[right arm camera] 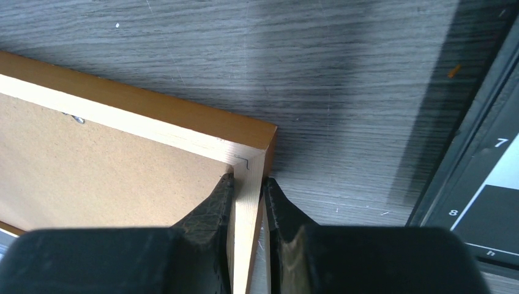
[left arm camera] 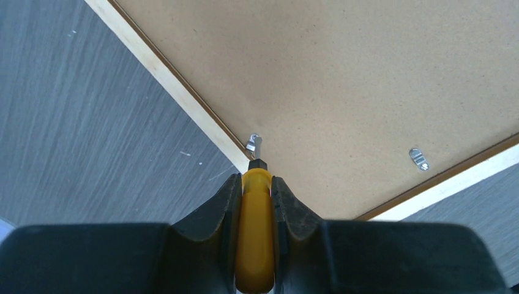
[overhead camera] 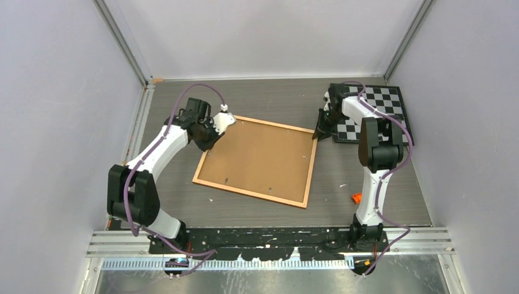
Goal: Take the photo out of the frame
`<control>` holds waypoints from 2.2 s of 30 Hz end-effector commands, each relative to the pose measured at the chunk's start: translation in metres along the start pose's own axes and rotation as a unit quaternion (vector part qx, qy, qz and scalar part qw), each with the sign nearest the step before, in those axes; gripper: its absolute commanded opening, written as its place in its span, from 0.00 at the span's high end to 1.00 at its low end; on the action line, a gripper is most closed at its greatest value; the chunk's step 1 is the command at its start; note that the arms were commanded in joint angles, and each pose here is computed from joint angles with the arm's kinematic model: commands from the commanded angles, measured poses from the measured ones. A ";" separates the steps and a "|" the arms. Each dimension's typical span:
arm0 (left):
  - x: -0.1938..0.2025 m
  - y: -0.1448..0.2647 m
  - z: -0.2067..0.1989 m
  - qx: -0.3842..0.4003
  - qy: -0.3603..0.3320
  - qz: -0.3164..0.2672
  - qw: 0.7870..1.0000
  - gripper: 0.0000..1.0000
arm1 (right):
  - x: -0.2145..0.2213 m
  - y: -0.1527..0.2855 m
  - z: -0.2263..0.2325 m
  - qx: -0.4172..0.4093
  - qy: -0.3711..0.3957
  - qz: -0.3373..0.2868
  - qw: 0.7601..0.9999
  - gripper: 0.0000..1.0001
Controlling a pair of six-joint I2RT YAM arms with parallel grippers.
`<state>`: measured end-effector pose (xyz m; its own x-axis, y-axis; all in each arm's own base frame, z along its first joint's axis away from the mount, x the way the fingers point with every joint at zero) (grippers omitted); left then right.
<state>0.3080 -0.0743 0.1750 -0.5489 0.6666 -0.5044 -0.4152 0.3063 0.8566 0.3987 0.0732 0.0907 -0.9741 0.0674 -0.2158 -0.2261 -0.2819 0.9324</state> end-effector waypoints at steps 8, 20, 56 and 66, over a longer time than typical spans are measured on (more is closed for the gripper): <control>-0.014 -0.006 0.017 -0.049 -0.048 -0.010 0.998 1.00 | -0.012 -0.006 -0.003 -0.001 0.008 -0.025 1.000 0.99; 0.003 -0.009 0.008 -0.012 -0.080 0.031 0.996 1.00 | -0.011 -0.009 -0.004 0.004 0.004 -0.024 1.000 0.99; 0.008 -0.029 -0.036 0.043 0.108 0.015 0.993 1.00 | -0.006 -0.005 -0.003 0.013 0.006 -0.029 0.999 0.99; 0.016 -0.025 -0.055 0.037 0.263 -0.005 0.964 1.00 | -0.006 -0.003 -0.002 0.017 0.011 -0.032 0.999 0.99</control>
<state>0.3008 -0.0866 0.1583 -0.7117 0.4191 -0.5637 -0.5087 0.2460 0.8251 0.3982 0.0727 0.0893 -0.9730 0.0708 -0.2195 -0.2306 -0.2827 0.9311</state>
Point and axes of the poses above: each gripper's point midway between its finger pads, its own y axis back along the fingers, its own z axis along the line the jaws close on, x = y × z, the point moved 7 cm from there along y, back along the fingers, and after that the axes turned 8 degrees about y, right-handed, at the moved point
